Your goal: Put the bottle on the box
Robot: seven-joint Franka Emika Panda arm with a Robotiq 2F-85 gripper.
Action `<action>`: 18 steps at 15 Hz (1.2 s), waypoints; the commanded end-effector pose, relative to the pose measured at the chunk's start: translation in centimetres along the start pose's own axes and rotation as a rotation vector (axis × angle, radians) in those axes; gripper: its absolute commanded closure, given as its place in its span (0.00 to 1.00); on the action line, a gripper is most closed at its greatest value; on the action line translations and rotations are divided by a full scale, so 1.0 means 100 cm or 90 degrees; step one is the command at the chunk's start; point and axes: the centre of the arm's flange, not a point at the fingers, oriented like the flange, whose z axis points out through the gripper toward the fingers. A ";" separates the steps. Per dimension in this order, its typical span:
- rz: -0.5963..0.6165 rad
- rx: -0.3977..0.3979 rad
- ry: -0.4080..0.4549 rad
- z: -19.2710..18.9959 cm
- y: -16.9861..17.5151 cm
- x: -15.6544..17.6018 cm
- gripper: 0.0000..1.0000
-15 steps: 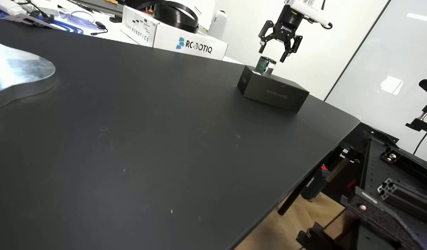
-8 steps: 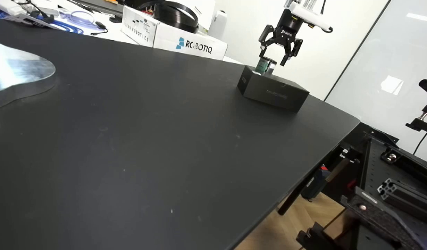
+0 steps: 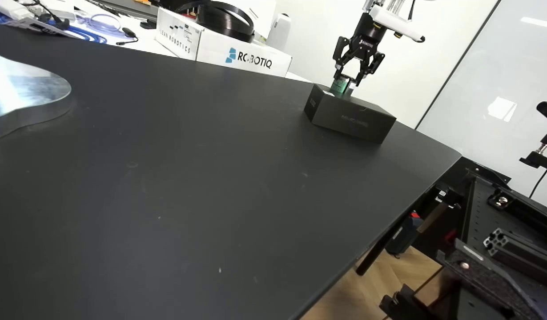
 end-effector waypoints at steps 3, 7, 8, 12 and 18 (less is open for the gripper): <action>-0.027 0.006 0.013 -0.036 -0.008 -0.011 0.56; -0.066 0.000 0.020 -0.082 -0.013 -0.027 0.56; -0.076 0.001 0.019 -0.093 -0.013 -0.032 0.56; -0.119 -0.005 0.008 -0.130 -0.003 -0.065 0.56; -0.168 0.023 0.029 -0.144 0.009 -0.106 0.56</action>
